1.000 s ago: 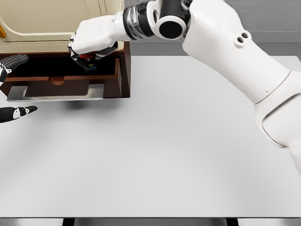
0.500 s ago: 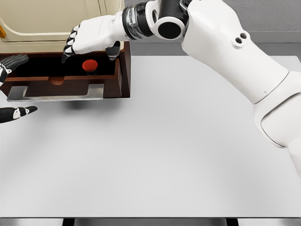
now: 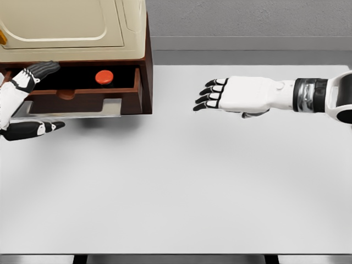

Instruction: Open the cabinet drawer with left arm, and place a switch into the drawer with right arm

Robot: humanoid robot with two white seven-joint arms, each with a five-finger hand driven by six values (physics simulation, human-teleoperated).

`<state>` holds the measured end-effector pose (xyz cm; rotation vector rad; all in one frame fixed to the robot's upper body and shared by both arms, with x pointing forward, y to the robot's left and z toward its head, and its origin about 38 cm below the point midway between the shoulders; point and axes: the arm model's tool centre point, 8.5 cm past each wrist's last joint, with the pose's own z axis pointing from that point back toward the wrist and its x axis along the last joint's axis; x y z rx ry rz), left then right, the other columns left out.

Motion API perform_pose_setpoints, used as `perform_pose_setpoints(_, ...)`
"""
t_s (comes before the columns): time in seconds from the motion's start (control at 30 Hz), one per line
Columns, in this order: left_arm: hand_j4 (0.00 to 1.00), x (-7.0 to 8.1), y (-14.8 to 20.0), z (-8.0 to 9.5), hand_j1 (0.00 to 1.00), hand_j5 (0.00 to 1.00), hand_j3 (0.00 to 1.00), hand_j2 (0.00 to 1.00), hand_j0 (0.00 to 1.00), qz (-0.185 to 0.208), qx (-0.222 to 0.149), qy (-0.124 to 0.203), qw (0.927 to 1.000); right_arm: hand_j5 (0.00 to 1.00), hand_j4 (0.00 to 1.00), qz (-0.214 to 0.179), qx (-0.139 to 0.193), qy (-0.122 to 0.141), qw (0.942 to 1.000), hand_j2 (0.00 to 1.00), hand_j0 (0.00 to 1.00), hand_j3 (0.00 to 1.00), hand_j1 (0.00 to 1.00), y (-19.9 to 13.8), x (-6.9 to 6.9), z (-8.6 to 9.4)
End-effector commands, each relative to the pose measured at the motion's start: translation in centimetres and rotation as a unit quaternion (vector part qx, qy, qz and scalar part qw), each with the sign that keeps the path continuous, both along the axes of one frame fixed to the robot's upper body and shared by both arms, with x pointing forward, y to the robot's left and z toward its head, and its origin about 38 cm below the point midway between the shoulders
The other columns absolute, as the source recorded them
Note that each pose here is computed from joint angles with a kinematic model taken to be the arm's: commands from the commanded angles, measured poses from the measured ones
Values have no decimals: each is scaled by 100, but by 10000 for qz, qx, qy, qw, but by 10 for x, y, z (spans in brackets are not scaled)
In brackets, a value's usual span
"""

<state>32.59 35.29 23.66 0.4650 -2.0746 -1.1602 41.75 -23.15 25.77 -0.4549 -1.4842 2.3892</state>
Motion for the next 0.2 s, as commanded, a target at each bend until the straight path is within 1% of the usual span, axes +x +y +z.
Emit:
perform_pose_setpoints(0.0,100,1,-4,-2,100,100,100,100,100,-72,-40,33,10000,100,100,-682,216,-573,9958,100,100,100,100,-50,12,50)
perform_pose_setpoints(0.07,100,1,-4,-2,100,100,100,100,100,-72,-40,33,10000,100,100,-938,286,-470,9941,100,100,100,100,-66,15,43)
perform_pose_setpoints(0.1,100,1,-4,-2,100,100,100,100,100,-72,-40,33,10000,100,100,-955,326,-446,9939,100,100,100,100,-67,16,43)
perform_pose_setpoints(0.13,100,1,-4,-2,100,100,100,100,100,-72,-40,33,10000,100,100,-1024,452,-507,9924,100,100,100,100,-71,16,48)
perform_pose_setpoints(0.17,100,1,-4,-1,100,100,100,100,100,-73,-40,26,10000,100,100,-1088,547,-548,9910,100,100,100,100,-76,13,49)
